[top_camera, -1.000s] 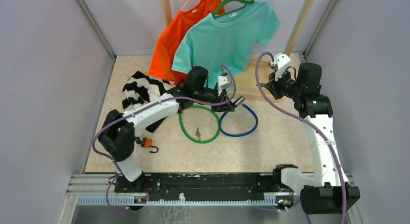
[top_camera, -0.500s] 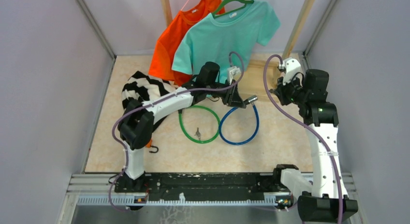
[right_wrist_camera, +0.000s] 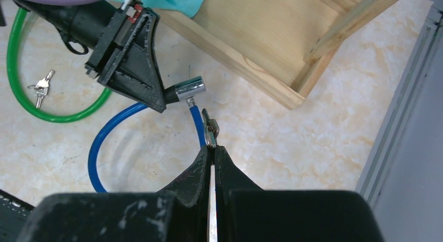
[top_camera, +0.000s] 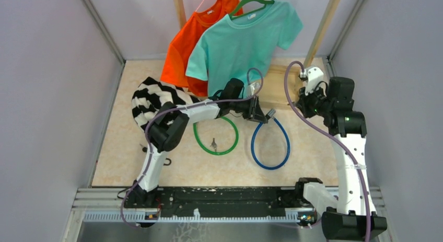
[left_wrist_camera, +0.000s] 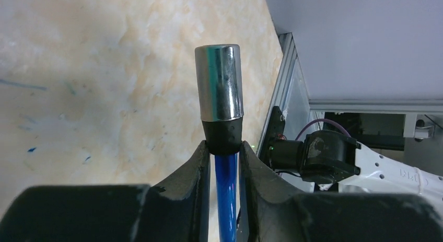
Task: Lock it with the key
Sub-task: Place the lock at the center of the board.
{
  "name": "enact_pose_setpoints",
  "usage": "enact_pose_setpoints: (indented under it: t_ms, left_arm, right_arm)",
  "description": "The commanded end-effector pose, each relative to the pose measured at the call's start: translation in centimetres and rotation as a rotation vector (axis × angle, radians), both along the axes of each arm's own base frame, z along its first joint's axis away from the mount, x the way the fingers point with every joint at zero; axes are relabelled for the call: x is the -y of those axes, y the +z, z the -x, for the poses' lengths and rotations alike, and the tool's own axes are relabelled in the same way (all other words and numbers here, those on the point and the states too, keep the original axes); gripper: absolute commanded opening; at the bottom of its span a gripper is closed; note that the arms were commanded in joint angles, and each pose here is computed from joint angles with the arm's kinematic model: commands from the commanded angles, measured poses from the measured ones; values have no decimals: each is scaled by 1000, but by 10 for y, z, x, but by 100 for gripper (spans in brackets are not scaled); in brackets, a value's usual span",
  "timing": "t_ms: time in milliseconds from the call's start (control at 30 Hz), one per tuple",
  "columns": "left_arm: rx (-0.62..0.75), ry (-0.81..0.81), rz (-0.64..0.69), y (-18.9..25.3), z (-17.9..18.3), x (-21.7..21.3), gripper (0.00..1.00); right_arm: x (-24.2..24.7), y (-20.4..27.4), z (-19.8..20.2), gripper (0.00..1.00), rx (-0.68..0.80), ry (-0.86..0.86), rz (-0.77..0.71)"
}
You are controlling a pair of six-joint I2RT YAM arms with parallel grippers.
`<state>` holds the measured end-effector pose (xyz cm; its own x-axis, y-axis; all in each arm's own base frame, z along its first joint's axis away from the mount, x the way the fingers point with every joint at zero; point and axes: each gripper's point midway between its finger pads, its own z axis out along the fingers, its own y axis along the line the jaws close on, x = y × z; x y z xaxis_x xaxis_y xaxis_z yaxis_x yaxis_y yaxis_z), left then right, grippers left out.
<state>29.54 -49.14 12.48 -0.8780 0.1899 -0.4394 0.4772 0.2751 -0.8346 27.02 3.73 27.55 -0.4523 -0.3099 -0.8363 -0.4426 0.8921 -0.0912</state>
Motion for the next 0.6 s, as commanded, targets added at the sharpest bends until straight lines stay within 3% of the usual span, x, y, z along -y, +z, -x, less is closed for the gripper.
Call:
enact_pose_setpoints:
  t_ms: [0, 233, 567]
  left_arm:
    - [-47, 25, 26, -16, -11, -7, 0]
    - [-19, 25, -72, -63, -16, -30, 16]
    - [207, 31, -173, -59, -45, -47, 62]
  right_arm:
    - [-12, 1, 6, 0, 15, 66, -40]
    - [-20, -25, 8, 0, -33, 117, -60]
    - [-35, -57, 16, 0, -75, 220, -98]
